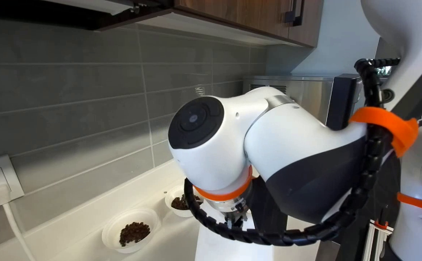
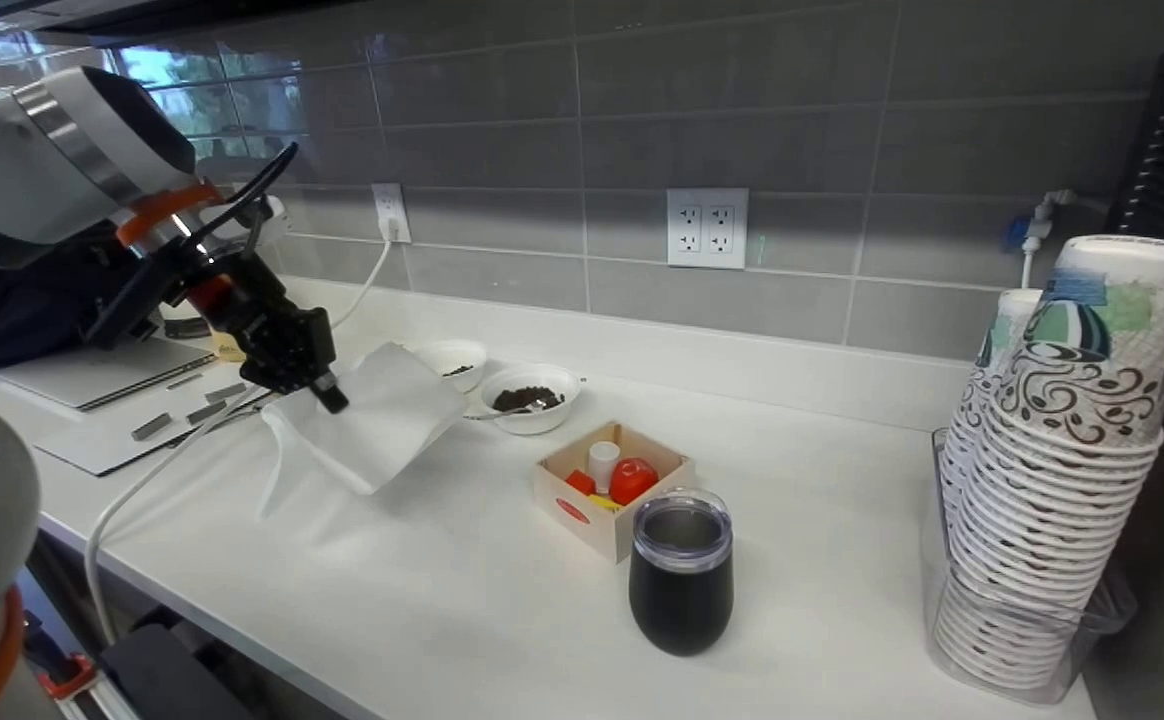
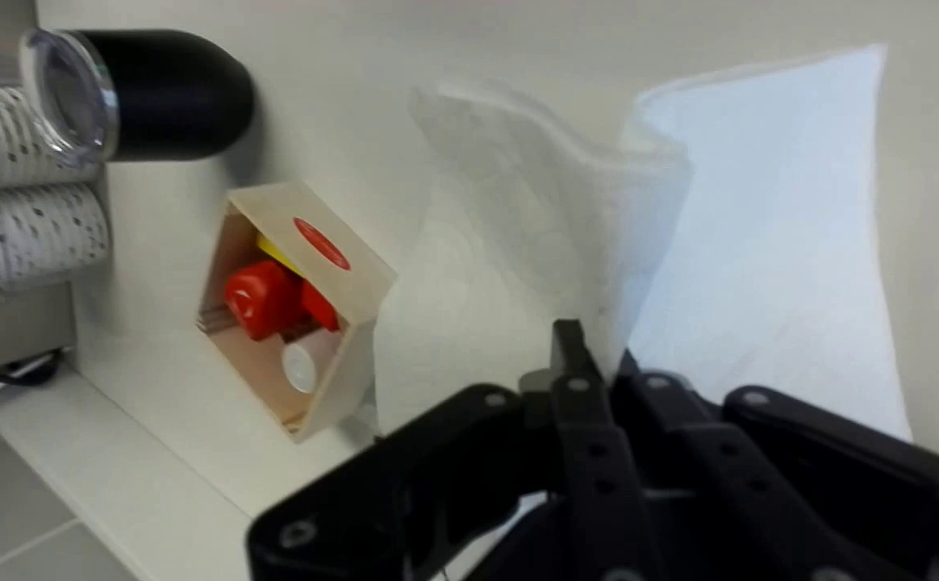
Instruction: Fold the white napkin in half.
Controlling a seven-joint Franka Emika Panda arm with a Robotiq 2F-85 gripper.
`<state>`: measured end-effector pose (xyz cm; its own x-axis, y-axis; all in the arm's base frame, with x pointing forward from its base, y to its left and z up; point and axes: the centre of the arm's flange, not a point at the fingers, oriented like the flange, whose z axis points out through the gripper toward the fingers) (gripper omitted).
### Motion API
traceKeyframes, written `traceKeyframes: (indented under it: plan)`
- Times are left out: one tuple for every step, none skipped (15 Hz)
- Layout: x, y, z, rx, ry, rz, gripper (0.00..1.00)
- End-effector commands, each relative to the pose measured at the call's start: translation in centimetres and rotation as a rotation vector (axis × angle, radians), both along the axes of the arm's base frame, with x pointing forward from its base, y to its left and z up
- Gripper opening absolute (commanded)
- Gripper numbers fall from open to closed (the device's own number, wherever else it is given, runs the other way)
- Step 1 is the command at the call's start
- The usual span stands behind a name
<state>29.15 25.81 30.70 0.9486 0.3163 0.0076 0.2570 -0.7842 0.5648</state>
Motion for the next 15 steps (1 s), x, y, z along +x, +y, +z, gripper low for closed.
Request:
traceKeyframes:
  plan:
    - [-0.4,-2.0,-0.8,-0.167,-0.076,-0.084,0.01]
    - [-0.1,-2.4,-1.2,-0.214,-0.09,-0.105,0.01]
    - [0.1,-2.8,-1.6,-0.263,-0.106,-0.121,0.01]
    - [0.4,-3.0,-2.2,-0.313,-0.119,-0.135,0.01]
    - [0.7,-3.1,-2.9,-0.365,-0.132,-0.141,0.01]
    - [1.2,-3.1,-4.0,-0.418,-0.14,-0.142,0.01]
    - [1.4,-3.1,-5.0,-0.47,-0.148,-0.141,0.01]
    - [1.7,-3.0,-6.4,-0.516,-0.151,-0.133,0.01]
    - [2.0,-2.7,-8.0,-0.55,-0.143,-0.122,0.01]
    - [2.1,-2.5,-9.9,-0.584,-0.124,-0.11,0.01]
    - [2.1,-2.1,-11.5,-0.605,-0.1,-0.094,0.01]
    - [1.9,-1.6,-12.9,-0.613,-0.074,-0.072,0.01]
    - [1.7,-1.0,-13.9,-0.614,-0.052,-0.053,0.01]
    - [1.6,-0.1,-14.9,-0.61,-0.029,-0.03,0.01]
    - [1.5,0.9,-15.8,-0.595,-0.003,-0.007,0.01]
